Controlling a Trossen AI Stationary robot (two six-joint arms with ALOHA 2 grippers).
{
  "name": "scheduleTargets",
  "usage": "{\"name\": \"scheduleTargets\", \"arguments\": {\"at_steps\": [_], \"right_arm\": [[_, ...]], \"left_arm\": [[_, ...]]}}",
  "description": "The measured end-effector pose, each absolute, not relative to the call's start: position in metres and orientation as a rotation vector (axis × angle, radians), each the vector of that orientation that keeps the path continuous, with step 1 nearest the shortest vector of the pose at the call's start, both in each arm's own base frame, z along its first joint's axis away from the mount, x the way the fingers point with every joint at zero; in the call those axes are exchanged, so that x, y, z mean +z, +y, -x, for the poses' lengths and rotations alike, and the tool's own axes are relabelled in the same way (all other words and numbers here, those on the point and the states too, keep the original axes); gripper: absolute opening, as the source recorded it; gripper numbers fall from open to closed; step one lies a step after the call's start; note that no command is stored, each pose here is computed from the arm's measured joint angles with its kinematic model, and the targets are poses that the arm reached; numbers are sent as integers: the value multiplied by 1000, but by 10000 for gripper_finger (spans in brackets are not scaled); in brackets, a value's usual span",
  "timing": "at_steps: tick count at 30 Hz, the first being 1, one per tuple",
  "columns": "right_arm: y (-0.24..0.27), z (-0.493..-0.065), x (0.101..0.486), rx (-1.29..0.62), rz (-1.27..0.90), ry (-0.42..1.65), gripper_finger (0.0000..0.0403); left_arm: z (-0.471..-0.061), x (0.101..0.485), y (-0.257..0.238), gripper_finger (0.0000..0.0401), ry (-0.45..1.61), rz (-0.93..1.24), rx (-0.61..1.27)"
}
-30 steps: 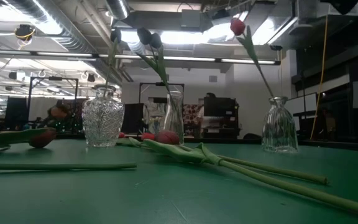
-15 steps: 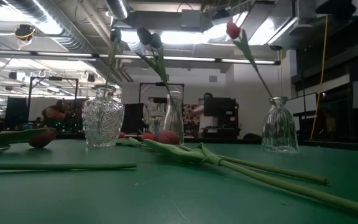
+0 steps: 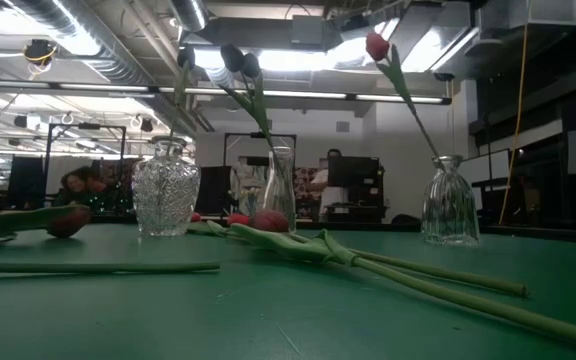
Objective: Sort flowers into vase by color
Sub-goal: Put the black tulip into the top transparent vase
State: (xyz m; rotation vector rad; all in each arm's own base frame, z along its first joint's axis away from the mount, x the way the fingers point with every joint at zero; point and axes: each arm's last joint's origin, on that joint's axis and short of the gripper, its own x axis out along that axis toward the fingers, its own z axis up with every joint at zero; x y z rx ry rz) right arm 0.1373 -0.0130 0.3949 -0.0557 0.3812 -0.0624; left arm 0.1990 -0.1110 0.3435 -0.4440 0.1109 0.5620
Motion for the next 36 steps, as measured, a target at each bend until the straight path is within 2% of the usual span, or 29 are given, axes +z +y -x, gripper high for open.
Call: {"name": "scheduleTargets", "arguments": {"at_steps": [9,14,19,26,36], "right_arm": [[-15,-113,417,-212,93,400,282],[-13,-90,425,-235,72,344,282],[-12,-75,424,-239,55,337,282],[-11,-70,424,-238,54,332,282],[-11,-68,417,-237,36,405,282]], "left_arm": [[-191,305,-60,228,426,486,861],[-191,304,-53,228,384,467,940],[-200,296,-50,228,430,453,972],[-214,282,-37,228,510,383,1060],[-217,279,-9,228,515,417,1198]]}}
